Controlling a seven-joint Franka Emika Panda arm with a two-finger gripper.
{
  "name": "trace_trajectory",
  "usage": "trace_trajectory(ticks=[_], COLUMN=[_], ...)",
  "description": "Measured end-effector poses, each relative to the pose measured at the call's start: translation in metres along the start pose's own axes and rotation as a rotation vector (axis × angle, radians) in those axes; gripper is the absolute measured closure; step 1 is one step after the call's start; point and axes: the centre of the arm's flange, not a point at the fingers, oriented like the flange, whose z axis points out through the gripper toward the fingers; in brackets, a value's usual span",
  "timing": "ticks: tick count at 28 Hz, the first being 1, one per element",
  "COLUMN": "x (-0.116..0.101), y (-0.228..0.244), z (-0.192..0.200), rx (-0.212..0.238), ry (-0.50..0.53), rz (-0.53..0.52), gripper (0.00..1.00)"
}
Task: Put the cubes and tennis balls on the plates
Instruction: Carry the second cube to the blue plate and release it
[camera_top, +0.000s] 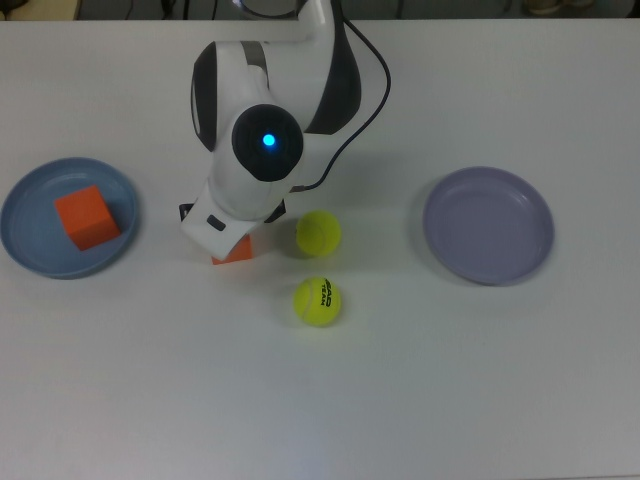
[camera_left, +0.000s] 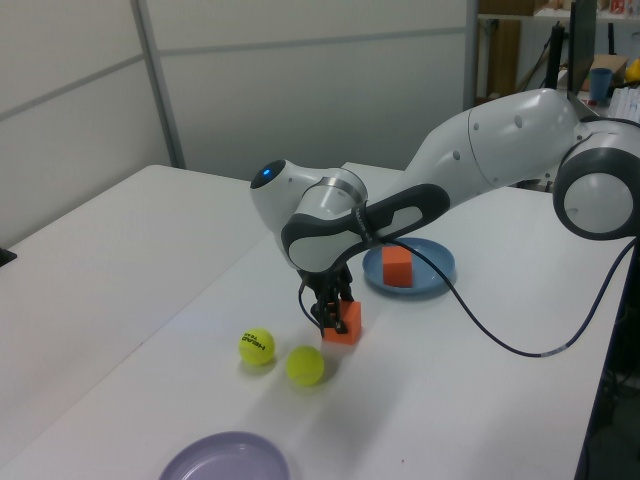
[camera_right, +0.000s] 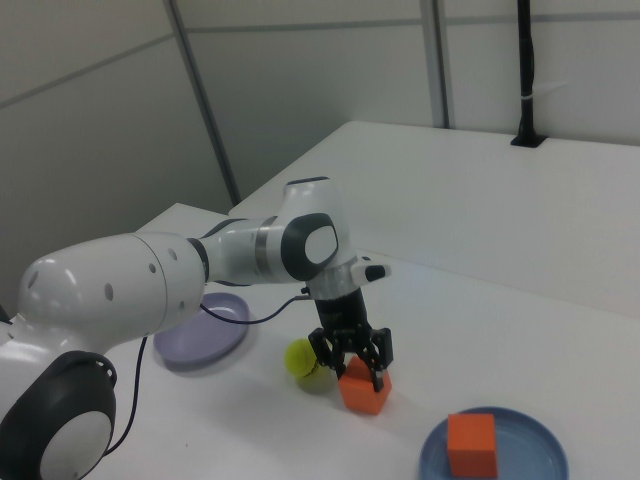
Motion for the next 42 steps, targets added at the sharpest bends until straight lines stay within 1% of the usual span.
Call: trace_trajectory(ticks=[5, 9, 12, 13, 16, 17, 22, 27, 30, 34, 37, 42], x=[0.004, 0.0, -0.009, -0.016, -0.034, -0.045, -0.083, -0.103, -0.103, -0.101, -0.104, -0.109], y=[-0.004, 0.014, 0.05, 0.073, 0.119, 0.142, 0.213, 0.248, 0.252, 0.255, 0.262, 0.273], z=[-0.022, -0.045, -0.054, -0.058, -0.063, -0.063, -0.057, -0.038, -0.024, -0.006, 0.004, 0.019], rx=[-0.005, -0.013, -0.025, -0.031, -0.042, -0.044, -0.051, -0.09, -0.103, -0.105, -0.114, -0.111], ry=[0.042, 0.082, 0.098, 0.104, 0.111, 0.111, 0.098, 0.054, 0.027, -0.002, -0.022, -0.043], rz=[0.012, 0.049, 0.11, 0.145, 0.219, 0.254, 0.365, 0.41, 0.409, 0.407, 0.412, 0.425], gripper=[0.39, 0.4, 0.4, 0.4, 0.4, 0.4, 0.4, 0.4, 0.4, 0.4, 0.4, 0.4])
